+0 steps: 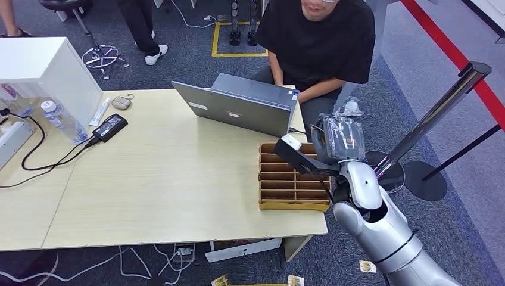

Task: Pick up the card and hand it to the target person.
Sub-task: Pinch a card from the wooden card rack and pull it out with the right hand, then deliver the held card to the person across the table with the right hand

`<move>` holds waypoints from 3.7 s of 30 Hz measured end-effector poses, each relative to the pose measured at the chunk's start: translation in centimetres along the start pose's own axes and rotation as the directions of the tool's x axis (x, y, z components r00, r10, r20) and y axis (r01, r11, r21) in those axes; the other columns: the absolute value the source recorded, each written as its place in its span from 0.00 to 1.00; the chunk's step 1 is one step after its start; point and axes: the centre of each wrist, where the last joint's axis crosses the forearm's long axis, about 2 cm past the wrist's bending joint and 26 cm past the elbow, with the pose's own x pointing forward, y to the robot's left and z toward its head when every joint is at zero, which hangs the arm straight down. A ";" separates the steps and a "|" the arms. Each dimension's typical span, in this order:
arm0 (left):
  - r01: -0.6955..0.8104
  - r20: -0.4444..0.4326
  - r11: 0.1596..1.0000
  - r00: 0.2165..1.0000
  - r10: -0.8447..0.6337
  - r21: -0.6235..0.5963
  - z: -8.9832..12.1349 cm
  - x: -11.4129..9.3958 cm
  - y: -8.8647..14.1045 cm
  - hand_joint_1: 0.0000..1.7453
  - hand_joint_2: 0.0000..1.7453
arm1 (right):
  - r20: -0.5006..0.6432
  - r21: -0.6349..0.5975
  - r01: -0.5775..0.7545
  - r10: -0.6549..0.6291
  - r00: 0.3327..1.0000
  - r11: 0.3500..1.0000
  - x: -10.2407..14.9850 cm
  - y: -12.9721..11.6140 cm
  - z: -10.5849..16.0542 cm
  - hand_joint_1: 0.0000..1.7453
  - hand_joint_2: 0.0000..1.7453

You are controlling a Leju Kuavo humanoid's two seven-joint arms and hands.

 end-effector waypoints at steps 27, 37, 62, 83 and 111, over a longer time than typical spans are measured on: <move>0.050 0.019 0.999 0.999 -0.050 -0.007 0.1 0.1 -0.2 0.00 0.00 | -0.001 -0.240 -0.060 0.061 0.998 0.969 -4.4 -0.6 -2.5 0.82 1.00; 0.054 0.021 0.999 0.998 -0.054 -0.007 0.1 0.1 -0.2 0.00 0.00 | -0.031 -0.188 -0.086 0.081 0.996 0.978 -5.4 1.2 -2.1 0.82 1.00; 0.074 0.031 0.997 0.997 -0.074 -0.010 0.1 0.1 -0.2 0.00 0.00 | -0.054 -0.139 -0.095 0.088 0.995 0.986 -5.9 3.1 -1.9 0.75 1.00; 0.074 0.032 0.997 0.997 -0.074 -0.010 0.1 0.1 -0.2 0.00 0.00 | -0.090 -0.102 -0.061 0.052 0.995 0.993 -5.6 3.9 -1.3 0.00 1.00; -0.006 -0.012 1.000 1.000 0.007 0.028 0.1 0.0 -0.2 0.00 0.00 | -0.093 -0.217 0.832 -0.860 0.502 0.510 0.5 7.8 9.7 0.00 1.00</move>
